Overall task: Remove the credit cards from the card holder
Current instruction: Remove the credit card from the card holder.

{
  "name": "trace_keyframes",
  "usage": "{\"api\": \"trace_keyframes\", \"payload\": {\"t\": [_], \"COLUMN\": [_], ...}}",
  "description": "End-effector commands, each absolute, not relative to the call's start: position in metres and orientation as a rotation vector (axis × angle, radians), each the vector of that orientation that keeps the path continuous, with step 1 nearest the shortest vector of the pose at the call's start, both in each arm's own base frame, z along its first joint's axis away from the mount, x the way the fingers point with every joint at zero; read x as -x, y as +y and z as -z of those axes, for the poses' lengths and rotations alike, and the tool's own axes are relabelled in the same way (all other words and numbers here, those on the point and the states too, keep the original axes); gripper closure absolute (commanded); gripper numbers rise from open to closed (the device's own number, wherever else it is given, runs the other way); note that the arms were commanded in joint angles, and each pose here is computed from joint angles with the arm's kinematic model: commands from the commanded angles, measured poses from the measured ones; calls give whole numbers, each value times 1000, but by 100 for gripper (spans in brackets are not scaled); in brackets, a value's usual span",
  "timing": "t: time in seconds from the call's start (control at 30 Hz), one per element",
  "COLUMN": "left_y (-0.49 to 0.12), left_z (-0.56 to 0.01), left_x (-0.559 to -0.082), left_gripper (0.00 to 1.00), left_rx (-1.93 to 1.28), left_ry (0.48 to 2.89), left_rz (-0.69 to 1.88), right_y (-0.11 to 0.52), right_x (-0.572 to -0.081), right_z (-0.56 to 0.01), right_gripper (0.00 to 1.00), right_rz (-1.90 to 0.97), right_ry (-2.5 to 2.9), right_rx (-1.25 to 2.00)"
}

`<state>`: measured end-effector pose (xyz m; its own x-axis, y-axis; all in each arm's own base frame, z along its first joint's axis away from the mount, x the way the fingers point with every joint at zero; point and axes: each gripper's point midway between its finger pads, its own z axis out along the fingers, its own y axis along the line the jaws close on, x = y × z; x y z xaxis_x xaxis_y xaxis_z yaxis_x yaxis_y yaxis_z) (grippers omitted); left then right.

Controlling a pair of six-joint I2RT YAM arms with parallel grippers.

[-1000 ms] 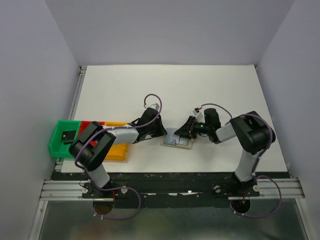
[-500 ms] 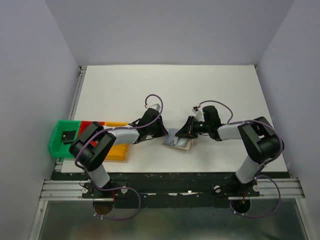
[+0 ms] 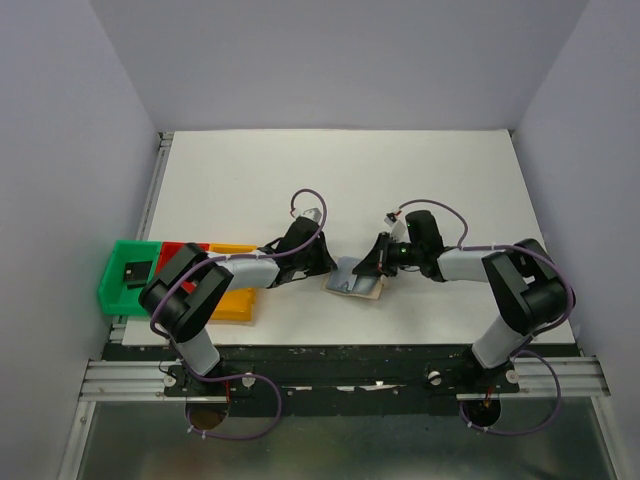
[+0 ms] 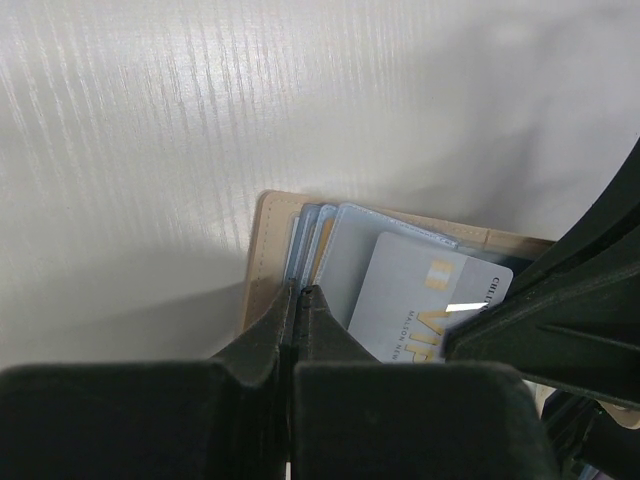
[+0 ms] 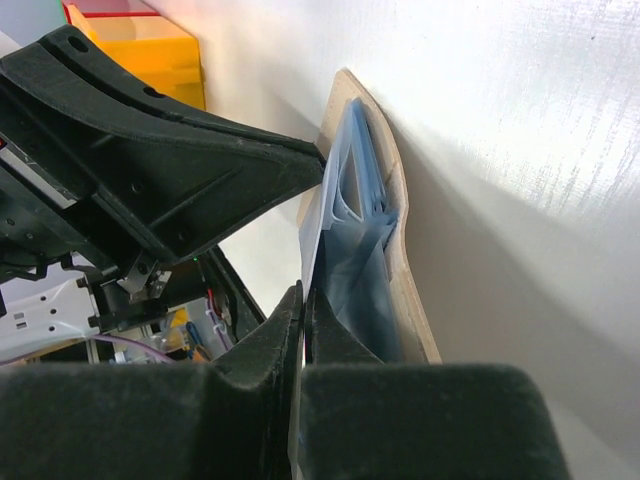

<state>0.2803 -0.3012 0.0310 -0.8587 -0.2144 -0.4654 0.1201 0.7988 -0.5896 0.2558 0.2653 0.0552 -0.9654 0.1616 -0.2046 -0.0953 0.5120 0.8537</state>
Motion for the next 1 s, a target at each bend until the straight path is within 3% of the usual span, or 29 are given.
{"api": "trace_keyframes", "payload": {"t": [0.0, 0.63, 0.97], "left_y": [-271, -256, -266], "left_z": [25, 26, 8], "left_x": [-236, -238, -249], "left_gripper": [100, 100, 100], "left_rx": [61, 114, 35], "left_ry": [2703, 2699, 2665], "left_rz": [665, 579, 598], "right_y": [270, 242, 216], "right_x": [-262, -257, -250], "right_z": [-72, -68, -71], "right_gripper": [94, 100, 100], "right_rz": [-1437, -1365, -1149], "right_ry": [2446, 2493, 2572], "right_rx": [2, -90, -97]}}
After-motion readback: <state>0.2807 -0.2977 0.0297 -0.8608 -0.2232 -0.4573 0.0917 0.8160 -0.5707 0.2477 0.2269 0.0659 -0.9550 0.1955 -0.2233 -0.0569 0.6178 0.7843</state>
